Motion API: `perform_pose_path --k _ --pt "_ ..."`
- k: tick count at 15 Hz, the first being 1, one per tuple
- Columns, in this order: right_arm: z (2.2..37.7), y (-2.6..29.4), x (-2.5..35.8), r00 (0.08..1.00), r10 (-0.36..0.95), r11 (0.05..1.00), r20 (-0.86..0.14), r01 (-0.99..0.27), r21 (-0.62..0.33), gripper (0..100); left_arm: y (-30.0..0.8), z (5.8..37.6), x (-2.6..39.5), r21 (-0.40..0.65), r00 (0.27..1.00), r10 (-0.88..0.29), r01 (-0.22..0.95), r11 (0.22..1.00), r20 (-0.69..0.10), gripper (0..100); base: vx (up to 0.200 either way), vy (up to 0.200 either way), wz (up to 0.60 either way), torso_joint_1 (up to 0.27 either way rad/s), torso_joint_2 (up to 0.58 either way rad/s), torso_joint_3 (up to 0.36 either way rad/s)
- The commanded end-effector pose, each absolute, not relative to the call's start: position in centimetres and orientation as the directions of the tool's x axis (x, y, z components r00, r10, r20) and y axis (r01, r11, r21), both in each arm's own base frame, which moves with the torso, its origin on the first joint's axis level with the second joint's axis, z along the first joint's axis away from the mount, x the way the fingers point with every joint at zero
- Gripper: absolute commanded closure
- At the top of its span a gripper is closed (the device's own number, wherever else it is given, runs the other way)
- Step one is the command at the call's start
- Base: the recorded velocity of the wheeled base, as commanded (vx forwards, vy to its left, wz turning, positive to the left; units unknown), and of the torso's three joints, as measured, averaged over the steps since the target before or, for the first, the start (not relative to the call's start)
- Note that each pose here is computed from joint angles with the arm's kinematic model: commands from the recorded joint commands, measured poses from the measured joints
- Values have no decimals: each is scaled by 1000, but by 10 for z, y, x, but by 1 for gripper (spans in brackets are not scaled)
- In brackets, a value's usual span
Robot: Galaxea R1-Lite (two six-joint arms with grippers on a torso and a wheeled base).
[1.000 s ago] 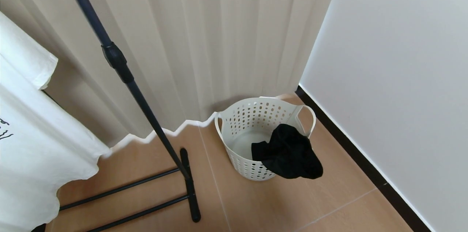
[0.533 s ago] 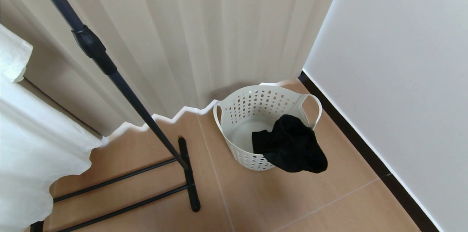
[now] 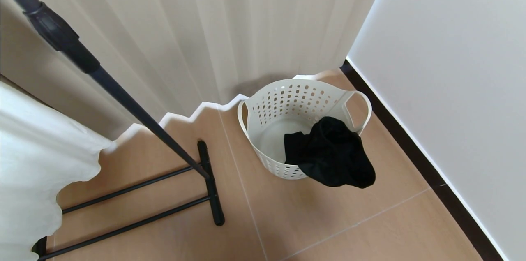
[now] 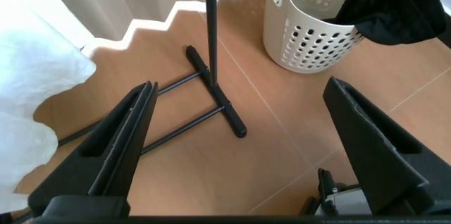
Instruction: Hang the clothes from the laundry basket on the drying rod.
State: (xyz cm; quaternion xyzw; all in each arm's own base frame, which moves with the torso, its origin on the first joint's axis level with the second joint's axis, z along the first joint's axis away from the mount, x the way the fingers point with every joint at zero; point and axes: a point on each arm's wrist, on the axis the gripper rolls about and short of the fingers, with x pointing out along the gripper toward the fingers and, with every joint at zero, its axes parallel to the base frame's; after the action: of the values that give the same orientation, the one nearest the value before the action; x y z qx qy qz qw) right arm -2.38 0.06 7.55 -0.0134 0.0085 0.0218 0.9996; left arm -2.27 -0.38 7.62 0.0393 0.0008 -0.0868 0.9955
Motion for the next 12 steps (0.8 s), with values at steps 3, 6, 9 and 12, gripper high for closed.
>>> perform_pose_path --k 3,6,9,12 --pt "76 1 -24 999 46 999 -15 -46 -12 0 -4 76 -23 77 985 -172 173 982 -9 0 0 0 0 -1 -1 -199" --pt "76 1 -24 999 48 999 -17 -48 -24 0 -4 76 -23 77 985 -172 173 982 -9 0 0 0 0 1 4 -196" --pt "76 1 -24 999 43 999 -25 -44 -25 0 -4 76 -23 77 985 -172 173 982 -9 0 0 0 0 2 6 -198" --pt "77 1 -23 997 34 997 -66 -38 -71 0 -4 76 -23 74 985 -171 171 982 -8 0 0 0 0 1 -1 -110"
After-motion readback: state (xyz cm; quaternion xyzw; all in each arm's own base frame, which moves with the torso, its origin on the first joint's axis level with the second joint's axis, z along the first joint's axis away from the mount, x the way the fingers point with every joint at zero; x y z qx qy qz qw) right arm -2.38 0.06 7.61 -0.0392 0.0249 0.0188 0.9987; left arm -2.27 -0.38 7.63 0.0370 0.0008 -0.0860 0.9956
